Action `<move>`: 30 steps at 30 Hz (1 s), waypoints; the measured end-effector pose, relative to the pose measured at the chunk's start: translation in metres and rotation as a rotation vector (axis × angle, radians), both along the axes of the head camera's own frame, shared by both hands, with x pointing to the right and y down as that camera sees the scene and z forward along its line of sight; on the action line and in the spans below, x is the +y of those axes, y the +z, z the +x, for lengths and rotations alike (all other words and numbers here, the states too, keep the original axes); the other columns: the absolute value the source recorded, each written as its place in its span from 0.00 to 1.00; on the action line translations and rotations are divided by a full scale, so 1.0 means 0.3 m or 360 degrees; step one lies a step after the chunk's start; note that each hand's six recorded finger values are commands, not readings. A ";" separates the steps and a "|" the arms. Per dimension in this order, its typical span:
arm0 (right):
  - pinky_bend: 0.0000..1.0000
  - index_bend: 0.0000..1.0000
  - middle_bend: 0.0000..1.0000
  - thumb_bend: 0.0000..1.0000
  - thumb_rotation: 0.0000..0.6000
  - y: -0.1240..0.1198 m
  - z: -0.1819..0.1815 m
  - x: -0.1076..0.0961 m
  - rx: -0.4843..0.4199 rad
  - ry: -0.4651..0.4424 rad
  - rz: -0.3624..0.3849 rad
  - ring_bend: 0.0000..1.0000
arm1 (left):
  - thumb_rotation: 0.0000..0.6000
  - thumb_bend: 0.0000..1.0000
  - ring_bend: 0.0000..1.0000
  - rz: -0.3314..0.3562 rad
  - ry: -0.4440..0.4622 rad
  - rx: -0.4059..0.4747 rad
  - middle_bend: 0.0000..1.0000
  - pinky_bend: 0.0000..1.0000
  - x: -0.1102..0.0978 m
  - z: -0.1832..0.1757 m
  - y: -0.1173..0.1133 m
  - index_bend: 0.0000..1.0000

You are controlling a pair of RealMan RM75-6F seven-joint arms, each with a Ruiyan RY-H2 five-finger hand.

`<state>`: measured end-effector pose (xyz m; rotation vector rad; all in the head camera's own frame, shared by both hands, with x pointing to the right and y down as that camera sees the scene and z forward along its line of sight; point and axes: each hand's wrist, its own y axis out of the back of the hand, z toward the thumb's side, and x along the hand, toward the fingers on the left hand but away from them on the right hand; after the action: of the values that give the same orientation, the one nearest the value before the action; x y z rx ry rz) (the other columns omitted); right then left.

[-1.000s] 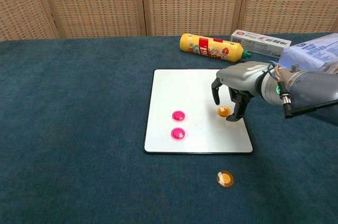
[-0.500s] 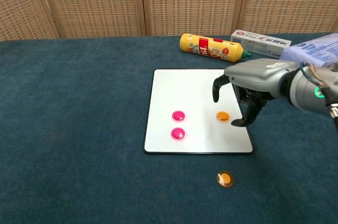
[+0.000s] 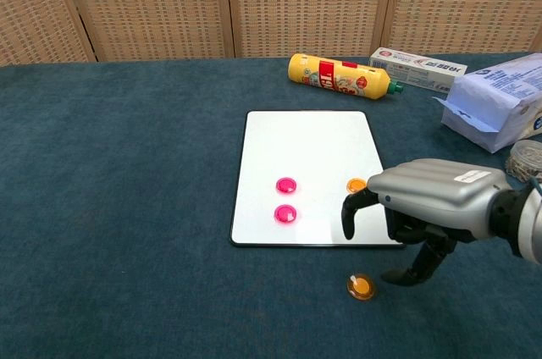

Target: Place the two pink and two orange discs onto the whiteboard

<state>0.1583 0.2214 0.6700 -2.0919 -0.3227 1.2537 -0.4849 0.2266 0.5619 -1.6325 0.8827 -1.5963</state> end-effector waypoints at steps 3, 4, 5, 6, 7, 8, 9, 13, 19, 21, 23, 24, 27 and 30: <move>1.00 0.37 1.00 0.34 1.00 0.016 -0.017 0.017 0.0000 -0.0015 -0.0009 0.94 | 1.00 0.00 0.00 -0.0002 -0.0004 -0.0002 0.00 0.00 -0.003 -0.003 0.002 0.00; 1.00 0.37 1.00 0.34 1.00 0.021 -0.022 0.022 0.0001 -0.0019 -0.0009 0.94 | 1.00 0.00 0.00 -0.0002 -0.0005 -0.0002 0.00 0.00 -0.004 -0.004 0.001 0.00; 1.00 0.37 1.00 0.34 1.00 0.026 -0.027 0.026 0.0001 -0.0023 -0.0009 0.94 | 1.00 0.00 0.00 -0.0003 -0.0006 -0.0002 0.00 0.00 -0.004 -0.005 0.002 0.00; 1.00 0.37 1.00 0.34 1.00 0.031 -0.031 0.030 0.0003 -0.0027 -0.0007 0.94 | 1.00 0.00 0.00 -0.0003 -0.0007 -0.0001 0.00 0.00 -0.004 -0.005 0.002 0.00; 1.00 0.37 1.00 0.34 1.00 0.036 -0.034 0.034 0.0007 -0.0032 -0.0003 0.94 | 1.00 0.00 0.00 -0.0003 -0.0007 -0.0001 0.00 0.00 -0.004 -0.005 0.002 0.00; 1.00 0.37 1.00 0.34 1.00 0.039 -0.036 0.037 0.0010 -0.0035 0.0000 0.94 | 1.00 0.00 0.00 -0.0003 -0.0007 0.0000 0.00 0.00 -0.004 -0.006 0.001 0.00; 1.00 0.37 1.00 0.34 1.00 0.042 -0.036 0.039 0.0012 -0.0037 0.0001 0.94 | 1.00 0.00 0.00 -0.0003 -0.0007 0.0000 0.00 0.00 -0.004 -0.006 0.001 0.00; 1.00 0.37 1.00 0.34 1.00 0.050 -0.036 0.049 0.0017 -0.0039 -0.0002 0.94 | 1.00 0.00 0.00 -0.0002 -0.0007 0.0001 0.00 0.00 -0.004 -0.006 0.001 0.00; 1.00 0.38 1.00 0.34 1.00 0.051 -0.029 0.059 0.0013 -0.0048 0.0009 0.94 | 1.00 0.00 0.00 -0.0004 -0.0004 -0.0001 0.00 0.00 -0.003 -0.004 0.002 0.00; 1.00 0.38 1.00 0.34 1.00 0.051 -0.027 0.062 0.0009 -0.0050 0.0011 0.94 | 1.00 0.00 0.00 -0.0004 -0.0004 -0.0002 0.00 0.00 -0.003 -0.004 0.002 0.00; 1.00 0.38 1.00 0.34 1.00 0.052 -0.026 0.066 0.0007 -0.0058 0.0018 0.94 | 1.00 0.00 0.00 -0.0006 -0.0005 -0.0003 0.00 0.00 -0.003 -0.004 0.003 0.00; 1.00 0.38 1.00 0.34 1.00 0.055 -0.025 0.068 0.0008 -0.0063 0.0021 0.94 | 1.00 0.00 0.00 -0.0006 -0.0004 -0.0002 0.00 0.00 -0.003 -0.004 0.004 0.00; 1.00 0.38 1.00 0.34 1.00 0.064 -0.027 0.075 0.0011 -0.0070 0.0023 0.94 | 1.00 0.00 0.00 -0.0004 -0.0005 -0.0002 0.00 0.00 -0.002 -0.004 0.003 0.00; 1.00 0.38 1.00 0.34 1.00 0.070 -0.029 0.081 0.0016 -0.0080 0.0025 0.94 | 1.00 0.00 0.00 -0.0005 -0.0006 -0.0003 0.00 0.00 -0.002 -0.005 0.003 0.00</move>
<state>0.1497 0.2456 0.6911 -2.0674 -0.2729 1.2284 -0.4865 0.2259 0.5628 -1.6321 0.8827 -1.6024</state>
